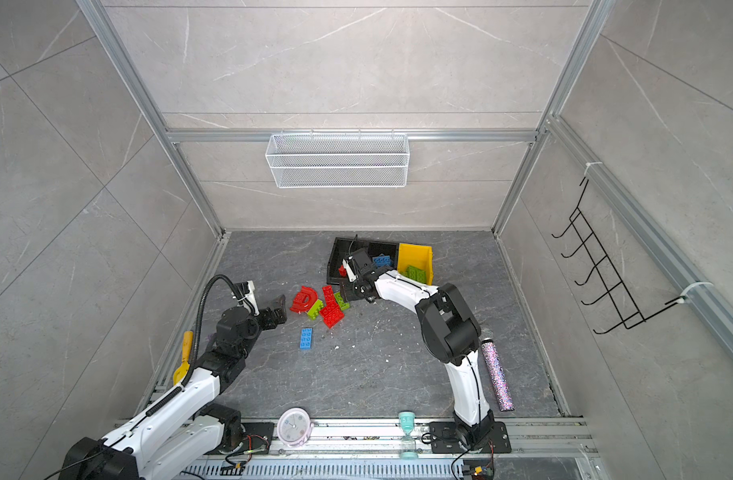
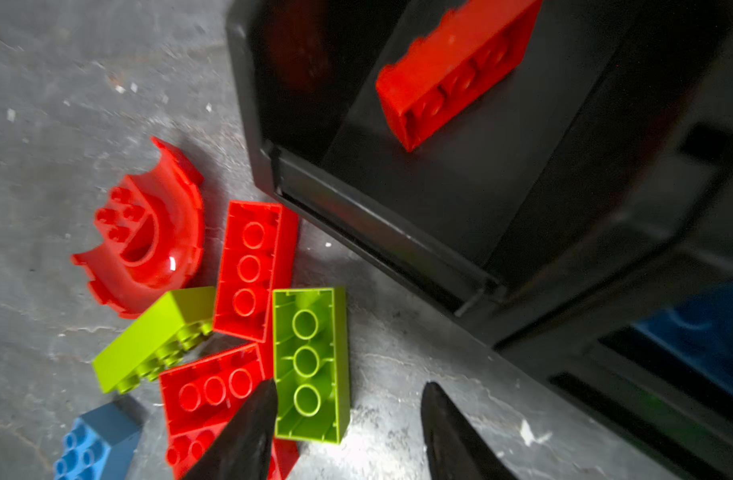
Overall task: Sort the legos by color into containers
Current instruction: 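Move the right gripper to a lime-green brick and grasp it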
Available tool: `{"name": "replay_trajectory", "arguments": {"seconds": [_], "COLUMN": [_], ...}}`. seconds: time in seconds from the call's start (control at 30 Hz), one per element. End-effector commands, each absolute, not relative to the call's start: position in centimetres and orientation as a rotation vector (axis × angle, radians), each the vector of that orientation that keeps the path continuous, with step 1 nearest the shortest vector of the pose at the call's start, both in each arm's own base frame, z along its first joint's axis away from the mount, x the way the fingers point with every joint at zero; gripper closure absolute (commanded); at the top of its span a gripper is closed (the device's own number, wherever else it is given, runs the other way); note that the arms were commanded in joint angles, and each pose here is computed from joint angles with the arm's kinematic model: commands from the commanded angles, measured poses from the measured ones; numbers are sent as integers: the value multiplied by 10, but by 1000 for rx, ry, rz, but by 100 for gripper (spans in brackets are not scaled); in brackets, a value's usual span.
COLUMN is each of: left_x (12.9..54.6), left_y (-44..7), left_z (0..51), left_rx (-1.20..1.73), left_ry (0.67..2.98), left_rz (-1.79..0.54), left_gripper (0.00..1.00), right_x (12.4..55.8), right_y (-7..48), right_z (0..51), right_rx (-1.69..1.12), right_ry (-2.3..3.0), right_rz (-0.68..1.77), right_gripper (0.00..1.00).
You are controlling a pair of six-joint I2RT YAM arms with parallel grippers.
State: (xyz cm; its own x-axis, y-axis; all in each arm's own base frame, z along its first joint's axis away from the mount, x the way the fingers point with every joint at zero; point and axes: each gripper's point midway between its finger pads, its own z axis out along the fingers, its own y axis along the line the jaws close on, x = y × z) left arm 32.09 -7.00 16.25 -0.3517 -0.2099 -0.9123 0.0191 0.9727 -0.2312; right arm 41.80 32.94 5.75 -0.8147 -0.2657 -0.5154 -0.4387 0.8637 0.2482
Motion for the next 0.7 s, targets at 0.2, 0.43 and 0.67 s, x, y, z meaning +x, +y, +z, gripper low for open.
{"name": "replay_trajectory", "arguments": {"seconds": [0.2, 0.43, 0.67], "left_x": [328, 326, 326], "left_y": [-70, -68, -68], "left_z": [189, 191, 190], "left_rx": [-131, -136, -137], "left_ry": [1844, 1832, 1835], "left_rz": [-246, -239, -238], "left_gripper": [0, 0, 0], "right_x": [427, 423, 401], "right_y": [349, 340, 305], "right_z": [48, 41, 52], "right_rx": [-538, -534, -536], "right_ry": [2551, 2567, 2573], "right_rz": [515, 482, 364], "right_gripper": [49, 62, 64]}}
